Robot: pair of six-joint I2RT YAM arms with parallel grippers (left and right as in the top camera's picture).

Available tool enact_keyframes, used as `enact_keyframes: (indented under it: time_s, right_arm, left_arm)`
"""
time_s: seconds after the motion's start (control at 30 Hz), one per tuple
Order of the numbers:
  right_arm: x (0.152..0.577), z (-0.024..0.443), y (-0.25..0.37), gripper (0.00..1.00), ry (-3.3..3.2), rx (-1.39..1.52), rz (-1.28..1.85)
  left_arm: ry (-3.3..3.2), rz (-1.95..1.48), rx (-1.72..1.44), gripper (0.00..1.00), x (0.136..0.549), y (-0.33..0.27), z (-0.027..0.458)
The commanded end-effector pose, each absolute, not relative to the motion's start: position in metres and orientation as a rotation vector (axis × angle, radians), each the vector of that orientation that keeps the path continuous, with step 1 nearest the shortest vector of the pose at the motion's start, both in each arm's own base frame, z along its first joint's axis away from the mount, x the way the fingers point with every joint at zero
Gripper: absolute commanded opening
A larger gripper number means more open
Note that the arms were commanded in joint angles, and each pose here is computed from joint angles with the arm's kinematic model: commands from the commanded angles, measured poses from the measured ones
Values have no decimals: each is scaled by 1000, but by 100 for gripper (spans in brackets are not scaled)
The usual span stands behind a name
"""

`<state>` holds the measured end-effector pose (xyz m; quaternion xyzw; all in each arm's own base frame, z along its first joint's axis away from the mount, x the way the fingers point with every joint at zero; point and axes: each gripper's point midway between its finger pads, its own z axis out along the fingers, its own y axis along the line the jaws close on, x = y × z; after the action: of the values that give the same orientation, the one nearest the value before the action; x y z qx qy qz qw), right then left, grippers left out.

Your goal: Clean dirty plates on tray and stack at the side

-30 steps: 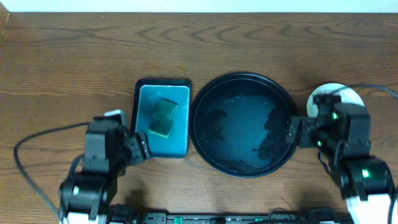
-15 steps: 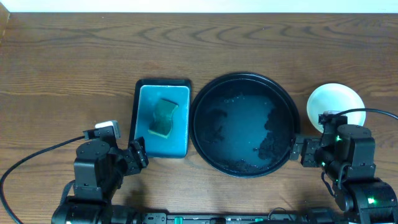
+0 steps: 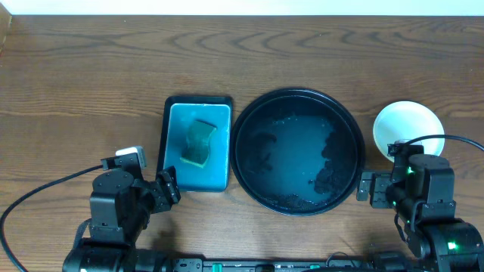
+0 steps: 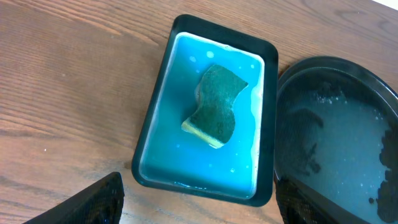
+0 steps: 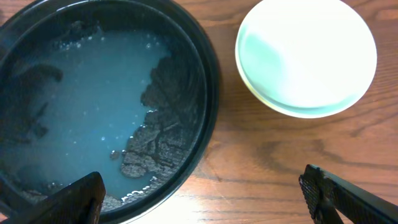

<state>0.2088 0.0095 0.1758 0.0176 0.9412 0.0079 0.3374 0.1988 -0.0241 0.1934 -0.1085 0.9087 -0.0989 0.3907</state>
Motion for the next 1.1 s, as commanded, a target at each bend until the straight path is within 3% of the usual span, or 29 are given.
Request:
enact_keyframes:
  time_s: [0.0,0.17,0.6,1.07]
  right_arm:
    - [206,177,6,99,2439,16,-24]
    - [203,185,13,99,2390,-1,33]
    - [234,265,36,99,1708,-60,171]
    - [232,225,54,99,1455,-134,265]
  left_arm:
    - [2310,-234,-284,79,198,-21,191]
    - [2310,-234,-284,79,198,-21,191]
    - [2310,-234,-284,79,198,-21,191]
    - [2310,-234,-284,79,198,-21,191]
